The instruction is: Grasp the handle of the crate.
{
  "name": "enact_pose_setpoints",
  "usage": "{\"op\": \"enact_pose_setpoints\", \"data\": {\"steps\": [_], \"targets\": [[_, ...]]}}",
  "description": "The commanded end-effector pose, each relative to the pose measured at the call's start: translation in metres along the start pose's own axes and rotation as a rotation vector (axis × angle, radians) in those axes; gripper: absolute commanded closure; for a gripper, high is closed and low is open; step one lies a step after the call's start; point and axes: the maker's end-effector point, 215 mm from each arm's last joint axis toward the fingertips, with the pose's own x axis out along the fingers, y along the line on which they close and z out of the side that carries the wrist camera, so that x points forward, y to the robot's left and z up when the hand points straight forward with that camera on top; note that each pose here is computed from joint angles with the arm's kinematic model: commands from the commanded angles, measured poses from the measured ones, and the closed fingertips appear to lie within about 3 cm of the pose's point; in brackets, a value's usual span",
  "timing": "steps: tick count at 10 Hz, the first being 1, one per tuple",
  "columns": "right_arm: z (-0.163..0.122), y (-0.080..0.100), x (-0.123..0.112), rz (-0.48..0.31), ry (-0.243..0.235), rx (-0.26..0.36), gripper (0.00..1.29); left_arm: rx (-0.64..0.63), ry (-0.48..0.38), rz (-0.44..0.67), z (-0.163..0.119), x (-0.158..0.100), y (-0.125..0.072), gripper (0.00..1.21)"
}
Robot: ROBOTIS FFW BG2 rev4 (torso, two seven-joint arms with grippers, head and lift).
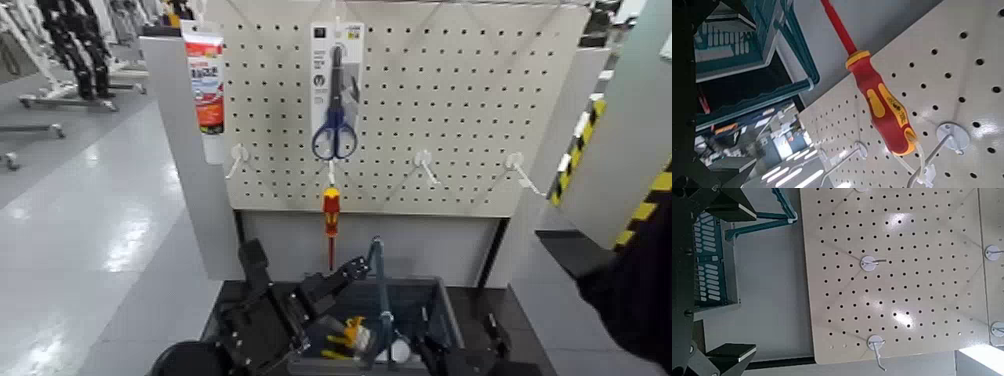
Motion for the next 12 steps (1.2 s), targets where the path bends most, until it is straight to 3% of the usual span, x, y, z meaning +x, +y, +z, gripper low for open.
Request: {"op": "enact_pose_setpoints", "data": {"steps": [1, 9, 10, 11, 12], "targets": [[0.000, 0.002, 0.000, 0.003, -0.001, 0.001, 0.13, -0.052, 0.072, -0.049, -0.009, 0.012, -0.007, 0.11], [0.000, 0.008, 0.002, 0.015, 0.002, 0.002, 0.13, -0.268, 0.171, -0.220, -0.021, 0.024, -0.035, 0.14], [-0.001, 0.008, 0.002, 0.015, 0.002, 0.002, 0.13, -0.292, 0.180, -0.229, -0.023, 0.025, -0.036, 0.26], [-0.001, 0.008, 0.002, 0.015, 0.002, 0.002, 0.13, -0.328, 0.180, -0.231, -0.025, 0.024, -0.034, 0.67], [-0.001, 0.007, 0.002, 0.015, 0.003, 0.001, 0.13, -0.337, 0.187, -0.234, -0.028, 0.024, -0.035, 0.82]]}}
